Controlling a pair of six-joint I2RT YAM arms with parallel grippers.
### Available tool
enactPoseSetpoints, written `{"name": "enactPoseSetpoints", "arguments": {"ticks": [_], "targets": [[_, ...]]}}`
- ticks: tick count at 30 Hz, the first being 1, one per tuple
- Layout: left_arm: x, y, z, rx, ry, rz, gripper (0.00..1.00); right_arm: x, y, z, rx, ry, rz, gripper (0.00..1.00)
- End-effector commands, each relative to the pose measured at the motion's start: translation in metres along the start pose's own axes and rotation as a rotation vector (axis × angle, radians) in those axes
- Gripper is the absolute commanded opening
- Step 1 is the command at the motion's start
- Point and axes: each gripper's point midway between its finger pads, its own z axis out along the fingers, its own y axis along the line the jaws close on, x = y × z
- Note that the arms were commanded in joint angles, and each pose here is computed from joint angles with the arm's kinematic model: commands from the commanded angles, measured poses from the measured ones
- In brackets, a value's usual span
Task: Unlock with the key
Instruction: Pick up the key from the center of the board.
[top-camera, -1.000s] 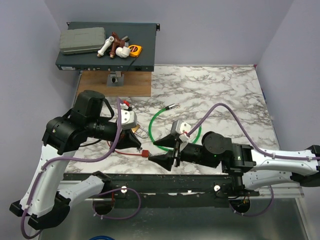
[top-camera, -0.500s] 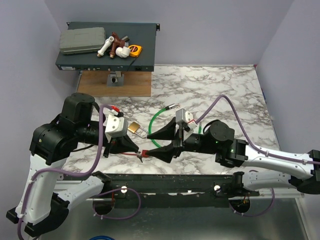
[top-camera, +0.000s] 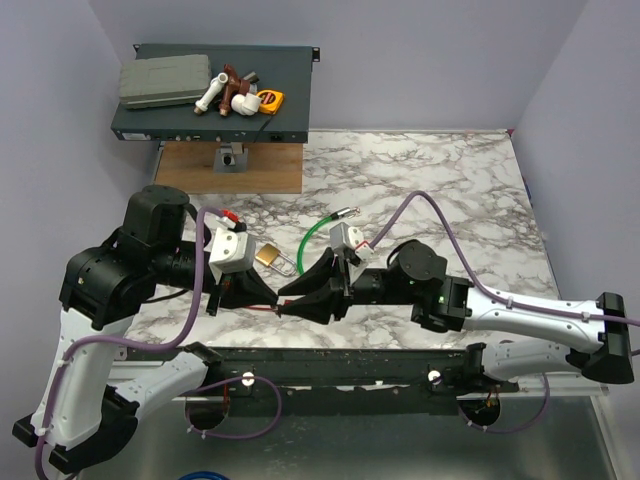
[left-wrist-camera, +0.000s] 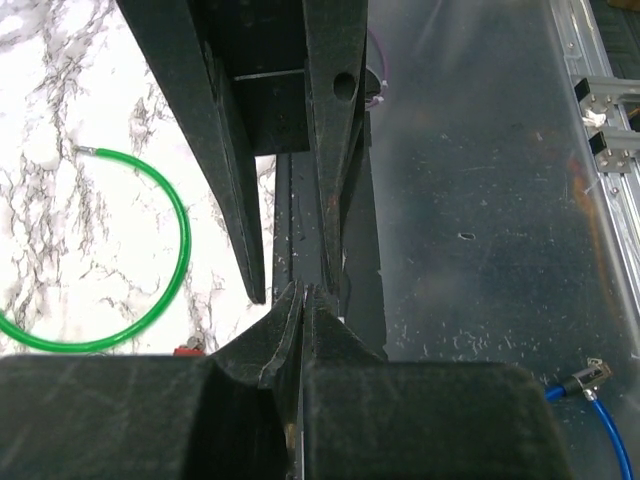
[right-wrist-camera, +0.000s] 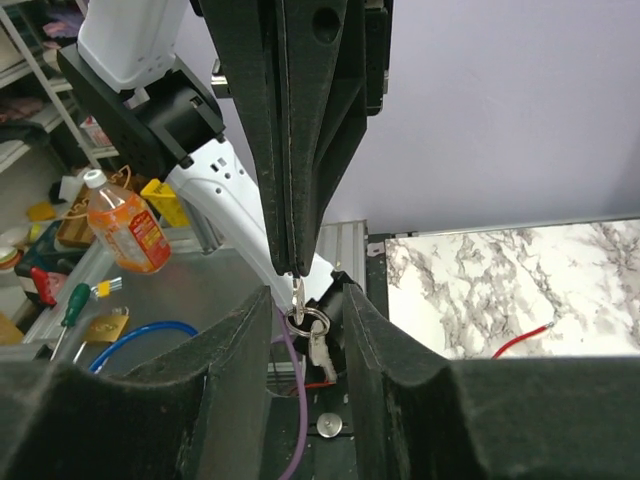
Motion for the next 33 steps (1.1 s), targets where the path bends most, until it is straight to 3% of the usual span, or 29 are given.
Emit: {"name": "enactPoseSetpoints", "arguments": {"ticks": [1, 6, 8, 11, 17, 20, 22, 30, 33], "targets": [[-0.01, -0.008, -0.002, 0.024, -0.039, 0.027, 0.0, -0.001, 0.007, 0.009, -0.061, -0.01, 0.009, 0.36], [-0.01, -0.007, -0.002, 0.017, -0.044, 0.02, 0.0, 0.003, 0.008, 0.012, -0.08, -0.005, 0.022, 0.33], [-0.011, -0.007, -0.002, 0.017, -0.048, 0.02, 0.0, 0.002, 0.007, 0.013, -0.078, -0.011, 0.022, 0.23], [-0.01, -0.007, -0.002, 0.018, -0.05, 0.014, 0.0, 0.0, 0.004, 0.013, -0.066, -0.025, 0.026, 0.01], [-0.009, -0.007, -0.002, 0.019, -0.053, 0.007, 0.0, -0.008, 0.005, 0.007, -0.059, -0.064, 0.023, 0.01], [-0.009, -0.007, -0.002, 0.02, -0.055, 0.007, 0.0, -0.008, 0.005, 0.006, -0.057, -0.066, 0.026, 0.06], [-0.009, -0.007, -0.002, 0.02, -0.055, 0.005, 0.0, -0.01, 0.005, 0.007, -0.057, -0.074, 0.029, 0.01], [-0.009, -0.006, -0.003, 0.011, -0.06, -0.007, 0.0, -0.015, -0.008, -0.001, 0.014, -0.118, 0.052, 0.01], [-0.01, -0.002, -0.003, -0.01, -0.055, -0.016, 0.13, -0.013, -0.016, -0.007, 0.064, -0.126, 0.072, 0.01]]}}
